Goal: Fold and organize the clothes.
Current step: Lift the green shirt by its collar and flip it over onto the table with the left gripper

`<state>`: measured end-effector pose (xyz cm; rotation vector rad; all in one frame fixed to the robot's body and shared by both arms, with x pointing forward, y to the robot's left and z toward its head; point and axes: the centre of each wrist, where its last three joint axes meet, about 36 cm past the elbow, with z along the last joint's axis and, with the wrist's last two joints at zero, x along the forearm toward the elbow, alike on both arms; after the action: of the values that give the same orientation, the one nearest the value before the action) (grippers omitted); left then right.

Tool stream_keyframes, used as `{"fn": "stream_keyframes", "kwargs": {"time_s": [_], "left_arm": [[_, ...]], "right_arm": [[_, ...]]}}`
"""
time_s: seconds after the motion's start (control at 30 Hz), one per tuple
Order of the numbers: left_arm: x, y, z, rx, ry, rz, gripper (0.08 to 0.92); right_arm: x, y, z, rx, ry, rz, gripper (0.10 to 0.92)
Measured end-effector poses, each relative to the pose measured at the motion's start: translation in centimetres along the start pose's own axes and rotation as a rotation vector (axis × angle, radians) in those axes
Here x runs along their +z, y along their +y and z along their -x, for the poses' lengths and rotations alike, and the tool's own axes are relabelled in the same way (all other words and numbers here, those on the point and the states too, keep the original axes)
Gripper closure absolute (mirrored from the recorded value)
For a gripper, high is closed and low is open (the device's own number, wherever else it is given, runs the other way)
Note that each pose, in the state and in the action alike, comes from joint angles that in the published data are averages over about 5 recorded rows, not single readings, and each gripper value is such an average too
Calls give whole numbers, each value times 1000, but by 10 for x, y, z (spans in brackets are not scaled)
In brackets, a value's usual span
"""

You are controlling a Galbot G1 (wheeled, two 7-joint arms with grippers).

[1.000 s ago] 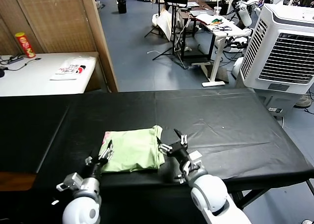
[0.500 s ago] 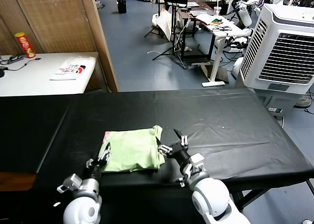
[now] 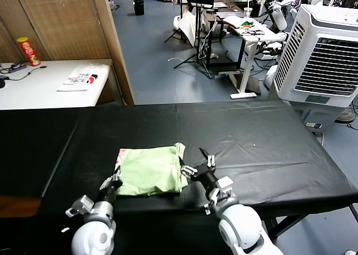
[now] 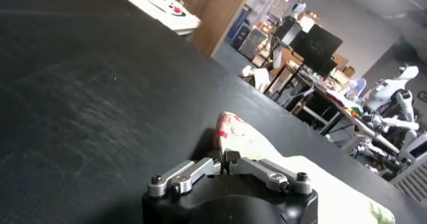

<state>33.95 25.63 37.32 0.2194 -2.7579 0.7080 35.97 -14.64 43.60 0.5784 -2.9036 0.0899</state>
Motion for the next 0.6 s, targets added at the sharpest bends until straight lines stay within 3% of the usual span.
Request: {"fn": "stream_keyframes", "kwargs": {"time_s": [0.2, 0.6], "left_arm": [[-25, 17, 6, -40, -32, 241, 853], [-109, 91, -2, -131, -128, 666, 853]], "right_arm": [[5, -6, -8, 51, 22, -24, 224], [12, -21, -25, 108, 53, -22, 224]]}}
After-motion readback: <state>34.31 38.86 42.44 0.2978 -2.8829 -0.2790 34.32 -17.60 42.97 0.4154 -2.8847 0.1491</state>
